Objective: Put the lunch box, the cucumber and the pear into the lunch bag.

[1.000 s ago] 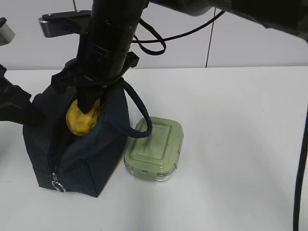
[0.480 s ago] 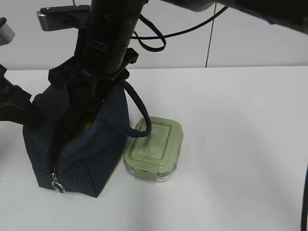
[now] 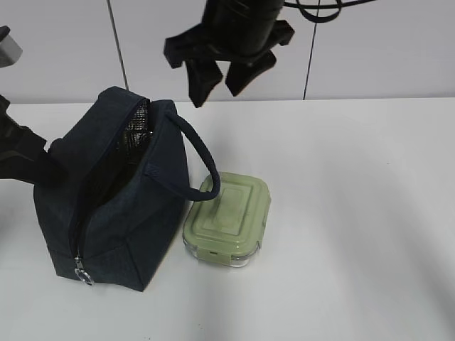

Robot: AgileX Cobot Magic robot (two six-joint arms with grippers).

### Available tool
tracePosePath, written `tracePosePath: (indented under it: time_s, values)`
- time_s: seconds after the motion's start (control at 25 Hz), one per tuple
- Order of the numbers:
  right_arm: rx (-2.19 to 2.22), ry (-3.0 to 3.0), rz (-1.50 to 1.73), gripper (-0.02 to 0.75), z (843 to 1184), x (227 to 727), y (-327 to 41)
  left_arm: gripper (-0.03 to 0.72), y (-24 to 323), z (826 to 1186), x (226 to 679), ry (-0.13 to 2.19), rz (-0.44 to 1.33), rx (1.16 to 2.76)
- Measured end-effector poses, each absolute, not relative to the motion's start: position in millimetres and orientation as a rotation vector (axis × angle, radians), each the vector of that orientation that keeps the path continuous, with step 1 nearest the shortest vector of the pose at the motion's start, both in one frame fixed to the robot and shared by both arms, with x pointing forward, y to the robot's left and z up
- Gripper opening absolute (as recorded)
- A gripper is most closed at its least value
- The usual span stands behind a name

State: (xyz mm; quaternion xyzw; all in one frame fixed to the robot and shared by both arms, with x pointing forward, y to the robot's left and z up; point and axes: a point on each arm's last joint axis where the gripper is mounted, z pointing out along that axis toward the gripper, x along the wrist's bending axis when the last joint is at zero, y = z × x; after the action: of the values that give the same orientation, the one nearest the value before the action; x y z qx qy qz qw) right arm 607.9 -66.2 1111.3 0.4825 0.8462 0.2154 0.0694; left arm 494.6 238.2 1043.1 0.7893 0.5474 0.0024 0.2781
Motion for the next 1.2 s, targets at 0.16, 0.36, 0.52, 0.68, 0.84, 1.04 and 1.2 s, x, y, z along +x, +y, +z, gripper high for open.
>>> tracePosePath:
  time_s: [0.16,0.36,0.52,0.68,0.84,1.04,1.2]
  values:
    - [1.593,2.551,0.508,0.421,1084.2,610.9,-100.1,0.001,238.2,1043.1,494.6,1.469,0.006,2.118]
    - [1.724,2.561,0.389,0.413,1049.4,592.7,-132.9,0.001,238.2,1043.1,494.6,1.469,0.006,2.118]
    - [1.798,2.546,0.441,0.413,1022.1,575.1,-141.1,0.001,238.4,1043.0,494.6,1.469,0.009,2.122]
    - [1.995,2.538,0.681,0.413,995.2,567.4,-150.7,0.001,238.6,1042.8,494.3,1.467,0.007,2.128]
    - [2.183,2.464,0.950,0.413,975.7,564.8,-167.5,0.001,238.6,1042.7,493.9,1.467,0.003,2.130]
    - [2.331,2.292,1.252,0.413,955.2,557.6,-181.0,0.001,238.6,1042.7,493.9,1.467,0.003,2.130]
    - [2.404,2.072,1.550,0.413,940.5,548.3,-190.0,0.001,238.6,1042.7,493.9,1.467,0.002,2.130]
